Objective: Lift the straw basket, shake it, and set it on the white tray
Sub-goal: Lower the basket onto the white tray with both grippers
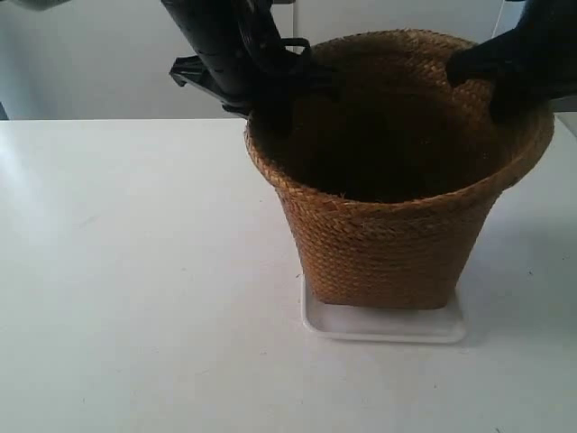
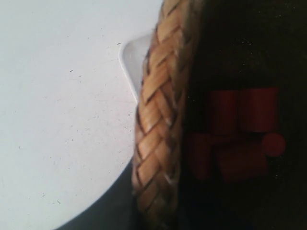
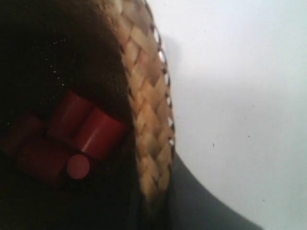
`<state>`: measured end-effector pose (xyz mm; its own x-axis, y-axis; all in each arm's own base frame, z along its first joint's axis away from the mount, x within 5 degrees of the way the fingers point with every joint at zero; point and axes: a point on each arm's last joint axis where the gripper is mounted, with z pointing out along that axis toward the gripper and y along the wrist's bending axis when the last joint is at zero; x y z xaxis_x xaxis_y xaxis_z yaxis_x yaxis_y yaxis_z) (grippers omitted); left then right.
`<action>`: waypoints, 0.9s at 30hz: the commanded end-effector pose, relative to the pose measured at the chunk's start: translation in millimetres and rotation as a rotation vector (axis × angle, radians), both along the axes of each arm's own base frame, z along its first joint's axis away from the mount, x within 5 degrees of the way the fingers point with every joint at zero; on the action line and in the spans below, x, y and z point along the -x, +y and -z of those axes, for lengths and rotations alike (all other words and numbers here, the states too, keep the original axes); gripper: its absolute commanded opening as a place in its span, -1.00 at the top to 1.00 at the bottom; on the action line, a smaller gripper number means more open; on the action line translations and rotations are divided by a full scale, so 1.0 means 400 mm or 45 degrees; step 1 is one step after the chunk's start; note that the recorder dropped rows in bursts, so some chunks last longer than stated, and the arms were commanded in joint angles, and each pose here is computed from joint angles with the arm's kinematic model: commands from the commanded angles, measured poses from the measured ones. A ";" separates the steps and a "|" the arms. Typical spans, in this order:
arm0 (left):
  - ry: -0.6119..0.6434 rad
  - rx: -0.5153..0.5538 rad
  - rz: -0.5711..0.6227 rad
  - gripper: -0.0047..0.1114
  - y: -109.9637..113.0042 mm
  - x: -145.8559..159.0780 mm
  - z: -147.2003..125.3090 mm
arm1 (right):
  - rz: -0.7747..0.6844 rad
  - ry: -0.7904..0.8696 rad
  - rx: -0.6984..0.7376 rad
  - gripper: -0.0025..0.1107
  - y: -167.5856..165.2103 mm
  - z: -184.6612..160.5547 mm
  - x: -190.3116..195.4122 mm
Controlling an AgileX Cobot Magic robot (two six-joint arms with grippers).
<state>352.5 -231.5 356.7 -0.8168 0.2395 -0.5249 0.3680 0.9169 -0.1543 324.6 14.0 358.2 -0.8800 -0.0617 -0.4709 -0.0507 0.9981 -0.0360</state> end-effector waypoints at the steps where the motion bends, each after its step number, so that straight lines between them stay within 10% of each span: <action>1: -0.003 -0.035 0.025 0.92 -0.003 0.004 0.001 | -0.017 -0.007 0.031 0.96 -0.009 0.006 -0.015; 15: 0.034 -0.048 0.028 0.92 -0.016 -0.013 0.038 | -0.047 0.034 0.062 0.94 -0.014 0.035 -0.036; 19: 0.024 -0.044 0.031 0.57 -0.016 -0.014 0.037 | -0.035 0.022 0.055 0.53 -0.014 0.037 -0.041; 24: 0.024 -0.044 0.031 -0.35 -0.016 -0.014 0.037 | -0.030 0.005 0.052 -0.48 -0.014 0.036 -0.043; 27: 0.030 -0.056 0.031 -0.40 -0.013 -0.011 0.034 | -0.028 0.043 0.055 -0.52 -0.015 0.032 -0.031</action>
